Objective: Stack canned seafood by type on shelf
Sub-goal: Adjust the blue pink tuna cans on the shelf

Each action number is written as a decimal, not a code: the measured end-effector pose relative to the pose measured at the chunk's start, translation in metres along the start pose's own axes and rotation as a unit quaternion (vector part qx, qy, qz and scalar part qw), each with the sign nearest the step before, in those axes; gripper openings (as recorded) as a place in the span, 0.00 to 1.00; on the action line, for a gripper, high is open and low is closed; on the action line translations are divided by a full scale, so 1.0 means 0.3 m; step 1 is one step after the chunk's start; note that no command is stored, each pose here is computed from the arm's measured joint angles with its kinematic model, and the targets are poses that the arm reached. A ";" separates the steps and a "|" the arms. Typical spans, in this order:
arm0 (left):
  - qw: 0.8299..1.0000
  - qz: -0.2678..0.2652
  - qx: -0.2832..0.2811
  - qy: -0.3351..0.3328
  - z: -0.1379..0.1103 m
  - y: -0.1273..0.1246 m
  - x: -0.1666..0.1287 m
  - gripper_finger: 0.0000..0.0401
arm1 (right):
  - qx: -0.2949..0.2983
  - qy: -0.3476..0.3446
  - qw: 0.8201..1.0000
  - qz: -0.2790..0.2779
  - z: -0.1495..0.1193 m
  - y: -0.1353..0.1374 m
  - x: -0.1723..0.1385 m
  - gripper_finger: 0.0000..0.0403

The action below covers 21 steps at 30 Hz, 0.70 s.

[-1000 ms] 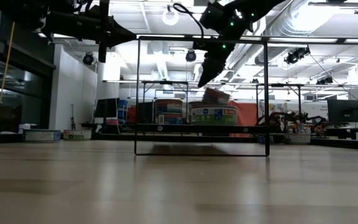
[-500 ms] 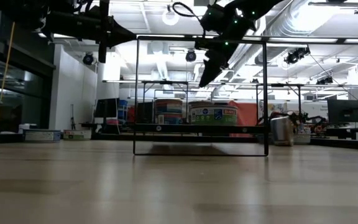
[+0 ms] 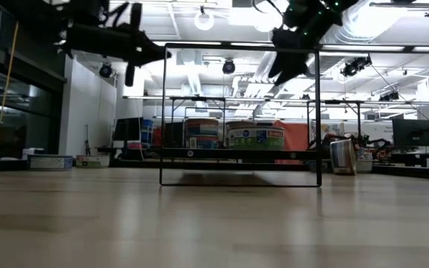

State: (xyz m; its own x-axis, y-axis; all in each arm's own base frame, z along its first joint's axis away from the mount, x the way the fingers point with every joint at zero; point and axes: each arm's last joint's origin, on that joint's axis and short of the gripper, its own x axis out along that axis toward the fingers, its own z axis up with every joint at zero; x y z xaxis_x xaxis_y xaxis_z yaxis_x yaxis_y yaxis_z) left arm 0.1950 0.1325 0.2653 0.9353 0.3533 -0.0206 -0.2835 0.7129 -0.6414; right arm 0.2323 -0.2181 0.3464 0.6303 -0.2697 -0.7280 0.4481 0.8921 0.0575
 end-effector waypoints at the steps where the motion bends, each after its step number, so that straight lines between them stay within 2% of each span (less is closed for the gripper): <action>1: 1.000 0.000 -0.002 0.003 -0.009 0.006 0.015 0.00 | 0.012 0.000 1.000 0.012 -0.005 -0.013 -0.004 0.69; 6: 1.000 -0.013 -0.002 0.023 -0.010 -0.015 0.092 0.00 | 0.035 -0.003 0.997 0.065 -0.047 -0.029 0.041 0.69; 12: 0.995 -0.051 0.084 0.001 0.084 -0.123 0.144 0.00 | 0.086 -0.006 0.988 0.129 -0.211 -0.006 0.141 0.69; 18: 0.987 0.000 0.163 -0.011 0.168 -0.171 0.178 0.00 | 0.122 -0.109 0.979 0.125 -0.309 0.031 0.101 0.69; 21: 0.986 0.009 0.169 -0.008 0.179 -0.156 0.219 0.00 | 0.141 -0.171 0.969 0.108 -0.311 0.049 0.097 0.69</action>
State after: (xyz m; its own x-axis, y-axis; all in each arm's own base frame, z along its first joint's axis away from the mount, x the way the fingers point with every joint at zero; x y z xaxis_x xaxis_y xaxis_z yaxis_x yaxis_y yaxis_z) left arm 0.2584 0.1550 0.3351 0.9268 0.3753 -0.0162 -0.3569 0.8662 -0.3497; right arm 0.1981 -0.1791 0.2624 0.8807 -0.2354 -0.4111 0.4072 0.8195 0.4031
